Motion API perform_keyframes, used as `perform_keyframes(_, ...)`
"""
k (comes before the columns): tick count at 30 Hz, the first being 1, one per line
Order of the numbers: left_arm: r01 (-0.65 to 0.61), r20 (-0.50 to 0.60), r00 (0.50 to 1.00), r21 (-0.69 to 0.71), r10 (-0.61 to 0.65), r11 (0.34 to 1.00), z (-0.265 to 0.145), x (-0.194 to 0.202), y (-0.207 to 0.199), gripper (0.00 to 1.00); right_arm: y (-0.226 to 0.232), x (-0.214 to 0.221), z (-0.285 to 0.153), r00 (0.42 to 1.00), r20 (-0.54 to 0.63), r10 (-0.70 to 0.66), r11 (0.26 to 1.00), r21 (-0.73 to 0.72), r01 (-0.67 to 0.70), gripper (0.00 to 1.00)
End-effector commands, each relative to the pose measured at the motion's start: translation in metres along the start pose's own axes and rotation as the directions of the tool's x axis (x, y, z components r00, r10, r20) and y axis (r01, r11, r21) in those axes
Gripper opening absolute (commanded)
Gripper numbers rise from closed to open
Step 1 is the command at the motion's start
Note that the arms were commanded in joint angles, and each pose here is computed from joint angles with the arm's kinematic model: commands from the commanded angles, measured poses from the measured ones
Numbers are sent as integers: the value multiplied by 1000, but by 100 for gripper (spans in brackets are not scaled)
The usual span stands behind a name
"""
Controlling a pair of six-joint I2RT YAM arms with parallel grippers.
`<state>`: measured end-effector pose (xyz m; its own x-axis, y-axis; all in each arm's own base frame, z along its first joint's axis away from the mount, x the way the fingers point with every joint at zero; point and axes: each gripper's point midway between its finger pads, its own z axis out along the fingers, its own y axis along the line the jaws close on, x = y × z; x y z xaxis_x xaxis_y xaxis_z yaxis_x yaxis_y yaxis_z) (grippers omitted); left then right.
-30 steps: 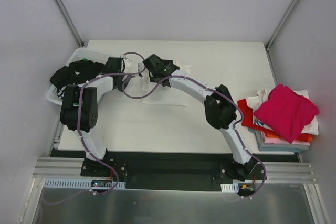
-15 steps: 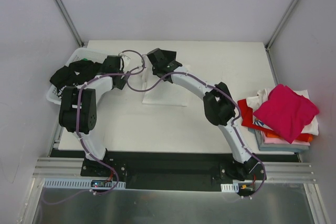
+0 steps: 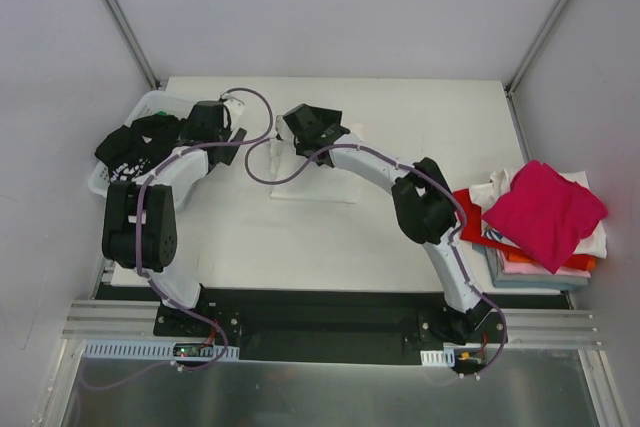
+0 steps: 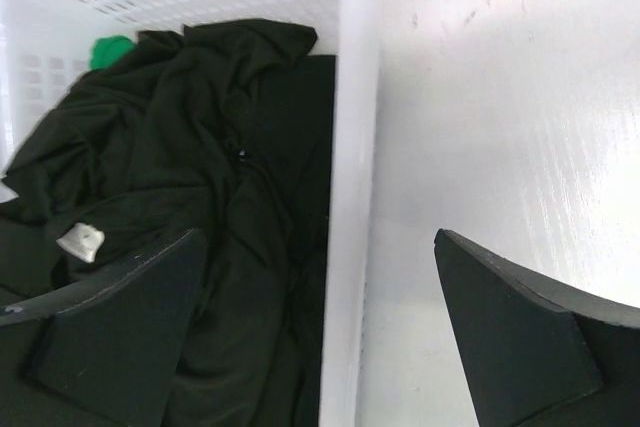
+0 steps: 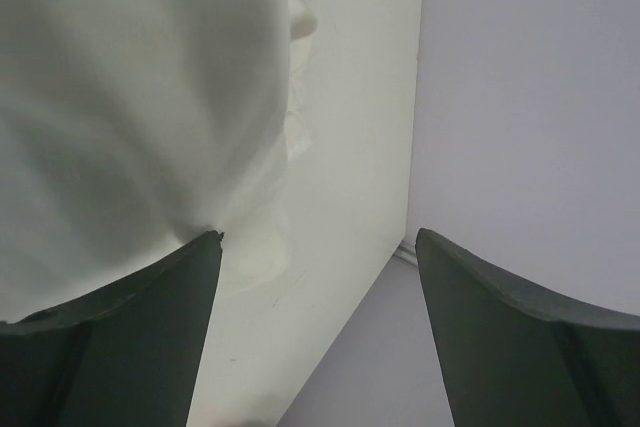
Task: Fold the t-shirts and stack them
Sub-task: Smooth out wrinkles on the folded tshirt
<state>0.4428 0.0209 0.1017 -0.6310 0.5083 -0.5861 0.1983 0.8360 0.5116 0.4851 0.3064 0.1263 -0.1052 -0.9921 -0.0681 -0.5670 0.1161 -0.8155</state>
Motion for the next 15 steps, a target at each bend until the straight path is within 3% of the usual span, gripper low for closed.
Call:
perform_keyframes(1, 44, 85, 995, -5, -43, 999, -25, -20, 12, 99, -40, 1, -58, 989, 74, 128, 990, 44, -132, 82)
perform_keyframes(8, 43, 80, 996, 9, -43, 999, -29, -13, 7, 99, -12, 3, -23, 995, 36, 98, 995, 18, -99, 82)
perform_keyframes(15, 29, 76, 997, 9, -30, 1000, -32, -9, 7, 99, -7, -2, -24, 994, 48, 103, 995, -18, -102, 83)
